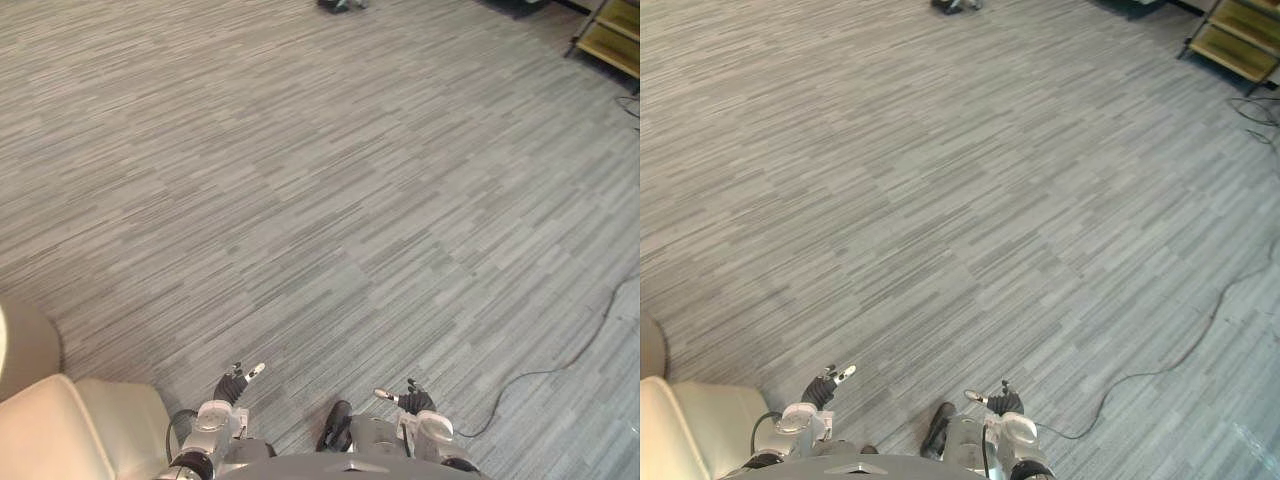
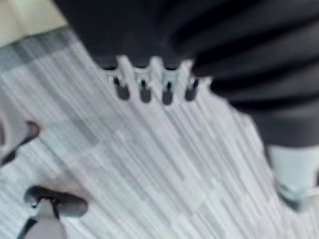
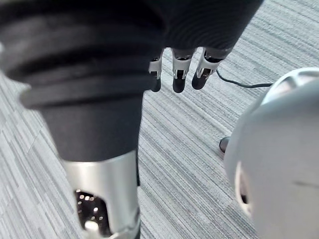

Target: Pick up cushions and gather them together orderly.

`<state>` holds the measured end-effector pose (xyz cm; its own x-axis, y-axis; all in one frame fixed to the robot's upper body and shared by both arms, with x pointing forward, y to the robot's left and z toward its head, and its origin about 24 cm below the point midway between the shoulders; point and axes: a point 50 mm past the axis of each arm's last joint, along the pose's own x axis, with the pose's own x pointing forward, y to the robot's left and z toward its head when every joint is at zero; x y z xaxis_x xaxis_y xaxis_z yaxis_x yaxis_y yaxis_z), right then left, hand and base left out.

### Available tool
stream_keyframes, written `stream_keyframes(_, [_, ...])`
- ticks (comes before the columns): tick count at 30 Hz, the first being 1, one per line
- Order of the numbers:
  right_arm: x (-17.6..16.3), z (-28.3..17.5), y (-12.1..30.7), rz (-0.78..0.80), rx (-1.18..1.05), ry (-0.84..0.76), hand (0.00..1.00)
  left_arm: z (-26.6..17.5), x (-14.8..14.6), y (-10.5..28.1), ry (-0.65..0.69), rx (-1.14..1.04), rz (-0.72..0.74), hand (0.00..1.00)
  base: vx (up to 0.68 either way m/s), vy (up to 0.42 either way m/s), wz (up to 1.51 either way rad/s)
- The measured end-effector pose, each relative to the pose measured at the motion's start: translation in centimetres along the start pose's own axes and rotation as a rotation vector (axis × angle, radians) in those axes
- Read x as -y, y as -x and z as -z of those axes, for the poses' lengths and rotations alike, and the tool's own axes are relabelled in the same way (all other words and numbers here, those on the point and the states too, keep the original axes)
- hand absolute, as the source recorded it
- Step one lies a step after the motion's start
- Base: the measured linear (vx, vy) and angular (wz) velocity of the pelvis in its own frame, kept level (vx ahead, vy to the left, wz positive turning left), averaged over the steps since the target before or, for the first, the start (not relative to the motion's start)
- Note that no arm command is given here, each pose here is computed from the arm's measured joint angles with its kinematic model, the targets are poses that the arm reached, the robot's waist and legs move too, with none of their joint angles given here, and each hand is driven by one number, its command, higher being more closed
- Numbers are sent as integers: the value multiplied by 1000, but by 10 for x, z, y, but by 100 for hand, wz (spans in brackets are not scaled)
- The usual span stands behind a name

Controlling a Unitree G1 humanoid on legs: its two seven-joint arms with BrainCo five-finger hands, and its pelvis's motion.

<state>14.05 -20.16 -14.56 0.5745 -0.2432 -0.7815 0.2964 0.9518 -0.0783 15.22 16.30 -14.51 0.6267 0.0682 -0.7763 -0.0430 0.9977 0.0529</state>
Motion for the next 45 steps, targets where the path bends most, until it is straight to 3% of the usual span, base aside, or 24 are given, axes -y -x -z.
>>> stream_keyframes(5, [12, -1, -1, 30, -1, -9, 0, -3, 0, 3, 17, 42, -1, 0, 131, 59, -138])
stream_keyframes(16, [-1, 10, 3, -3, -27, -29, 0, 7, -17, 6, 32, 21, -49, 0, 317, 188, -93])
stream_keyframes(20, [-3, 5, 2, -26, -8, -29, 0, 13, -16, 7, -20, -10, -30, 0, 451, 65, -16])
stream_keyframes(25, [5, -20, -4, -14, 77, -19, 0, -2, -1, 1, -25, 28, 11, 0, 496, -55, 23])
stream_keyframes(30, [0, -11, -1, -24, 49, -31, 0, 1, -5, 2, -33, 12, 0, 0, 652, -225, 22])
stream_keyframes(34, [21, -25, -5, 30, 87, -22, 0, 7, 16, 3, 12, -15, 38, 0, 702, -295, 15])
stream_keyframes(45, [5, -10, -4, -8, 18, -31, 0, -1, 4, 6, 55, 61, -2, 0, 494, -100, -55])
